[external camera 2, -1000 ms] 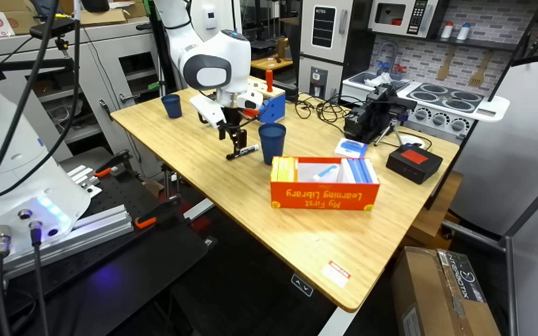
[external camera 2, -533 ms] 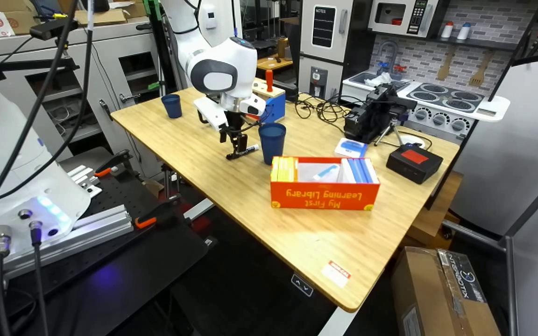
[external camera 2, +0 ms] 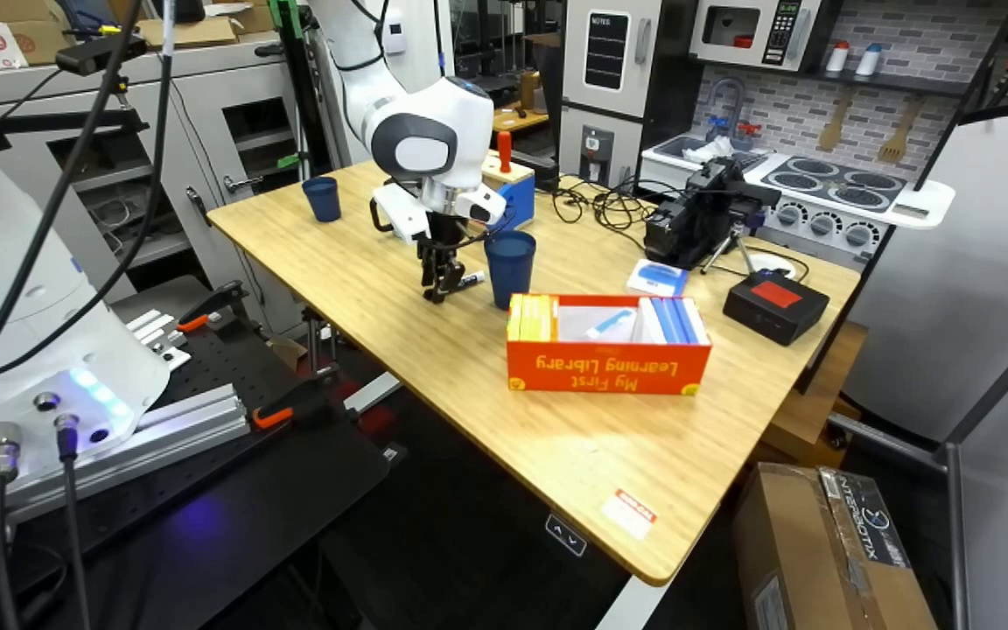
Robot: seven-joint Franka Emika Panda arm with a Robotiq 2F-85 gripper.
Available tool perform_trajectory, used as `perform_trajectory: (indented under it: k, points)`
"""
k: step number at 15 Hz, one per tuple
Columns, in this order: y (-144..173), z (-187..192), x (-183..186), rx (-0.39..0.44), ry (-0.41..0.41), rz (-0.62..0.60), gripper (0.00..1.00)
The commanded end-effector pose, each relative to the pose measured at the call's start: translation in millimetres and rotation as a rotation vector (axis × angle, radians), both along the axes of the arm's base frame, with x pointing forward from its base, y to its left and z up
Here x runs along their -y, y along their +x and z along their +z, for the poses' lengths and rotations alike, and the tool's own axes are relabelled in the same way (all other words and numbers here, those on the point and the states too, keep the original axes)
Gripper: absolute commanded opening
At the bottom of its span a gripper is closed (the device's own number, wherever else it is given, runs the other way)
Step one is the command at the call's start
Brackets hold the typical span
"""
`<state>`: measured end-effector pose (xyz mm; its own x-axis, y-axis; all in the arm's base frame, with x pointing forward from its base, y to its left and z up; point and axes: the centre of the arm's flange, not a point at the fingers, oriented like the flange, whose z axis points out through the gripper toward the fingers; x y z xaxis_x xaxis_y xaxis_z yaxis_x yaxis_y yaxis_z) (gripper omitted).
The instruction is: Pick the marker on the table and put it inside the light blue cup
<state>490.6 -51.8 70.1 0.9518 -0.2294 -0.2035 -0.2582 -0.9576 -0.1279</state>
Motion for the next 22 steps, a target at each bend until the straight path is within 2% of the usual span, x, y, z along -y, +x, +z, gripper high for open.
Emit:
perform_trajectory:
  k: [1, 3, 4, 6, 8, 13, 18, 22]
  points:
    - [7, -3, 0, -0.041, -0.013, -0.019, 0.19]
    - [9, -2, 0, -0.049, -0.018, -0.024, 0.05]
    - [9, -3, -1, -0.053, -0.019, -0.025, 0.0]
    - [12, -3, -4, -0.061, -0.017, -0.013, 0.05]
    - [15, -2, -8, -0.059, 0.002, 0.046, 0.05]
    - [18, 9, -16, -0.065, -0.009, 0.177, 0.05]
    - [15, 36, -22, -0.073, -0.071, 0.293, 0.05]
    - [13, 85, -23, -0.014, -0.15, 0.35, 0.05]
